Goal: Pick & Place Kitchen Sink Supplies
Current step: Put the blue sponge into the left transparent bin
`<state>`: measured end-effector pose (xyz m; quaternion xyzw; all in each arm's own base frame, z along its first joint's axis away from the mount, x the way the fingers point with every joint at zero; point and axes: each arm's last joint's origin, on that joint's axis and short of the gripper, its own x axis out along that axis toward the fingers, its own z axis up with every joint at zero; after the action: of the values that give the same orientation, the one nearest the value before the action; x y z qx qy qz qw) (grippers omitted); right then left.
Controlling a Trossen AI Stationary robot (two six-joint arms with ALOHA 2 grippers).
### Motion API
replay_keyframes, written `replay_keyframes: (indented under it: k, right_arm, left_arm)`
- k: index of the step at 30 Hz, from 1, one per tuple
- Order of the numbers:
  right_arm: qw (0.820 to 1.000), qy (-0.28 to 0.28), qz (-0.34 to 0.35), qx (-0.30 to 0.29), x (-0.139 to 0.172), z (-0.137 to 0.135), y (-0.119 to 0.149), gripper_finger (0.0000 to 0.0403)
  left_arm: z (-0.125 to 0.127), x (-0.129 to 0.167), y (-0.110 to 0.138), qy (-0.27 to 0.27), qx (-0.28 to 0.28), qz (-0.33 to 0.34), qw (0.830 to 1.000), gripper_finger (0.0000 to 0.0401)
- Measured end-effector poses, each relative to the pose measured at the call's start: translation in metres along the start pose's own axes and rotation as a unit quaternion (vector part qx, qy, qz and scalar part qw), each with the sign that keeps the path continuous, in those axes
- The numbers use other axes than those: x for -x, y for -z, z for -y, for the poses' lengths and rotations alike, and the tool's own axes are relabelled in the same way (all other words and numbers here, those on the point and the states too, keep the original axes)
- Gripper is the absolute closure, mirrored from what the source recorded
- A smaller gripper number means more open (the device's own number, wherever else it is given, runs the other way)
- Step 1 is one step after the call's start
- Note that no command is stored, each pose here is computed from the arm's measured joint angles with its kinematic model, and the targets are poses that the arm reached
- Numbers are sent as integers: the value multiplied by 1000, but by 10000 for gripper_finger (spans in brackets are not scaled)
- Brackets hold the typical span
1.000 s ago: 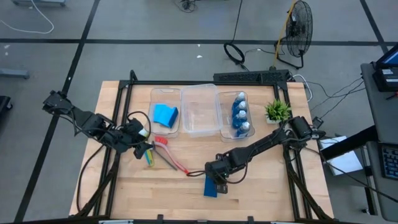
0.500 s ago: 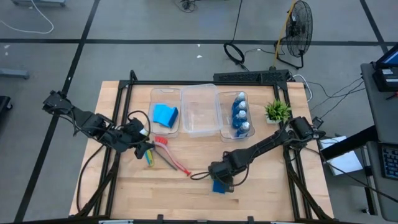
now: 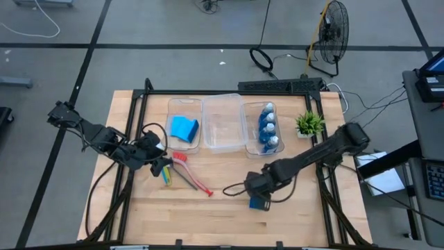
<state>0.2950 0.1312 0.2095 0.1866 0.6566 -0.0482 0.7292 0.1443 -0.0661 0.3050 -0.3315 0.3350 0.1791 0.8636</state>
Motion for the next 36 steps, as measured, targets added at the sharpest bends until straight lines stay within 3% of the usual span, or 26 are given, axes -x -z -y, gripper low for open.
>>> replay_keyframes:
  k: [6,11,19,24,30,36]
  right_arm:
    - [988,-59,29,-140,32,-1,6,247]
    - [976,-77,15,-202,33,-9,14,226]
    - [949,-111,-9,-296,-12,-11,39,147]
    - [918,-157,20,-362,-45,-3,51,114]
    - [885,-190,41,-424,-67,11,61,116]
    - [880,-187,41,-435,-69,14,62,126]
  left_arm:
    - [0,0,0,-2,-1,5,1000,160]
    - [0,0,0,-3,-3,6,1000,160]
    - [0,0,-1,-6,-13,13,1000,160]
    - [0,0,-1,-8,-13,17,1000,160]
    - [0,0,-1,-8,-16,17,1000,160]
    - [0,0,-1,-8,-16,18,1000,160]
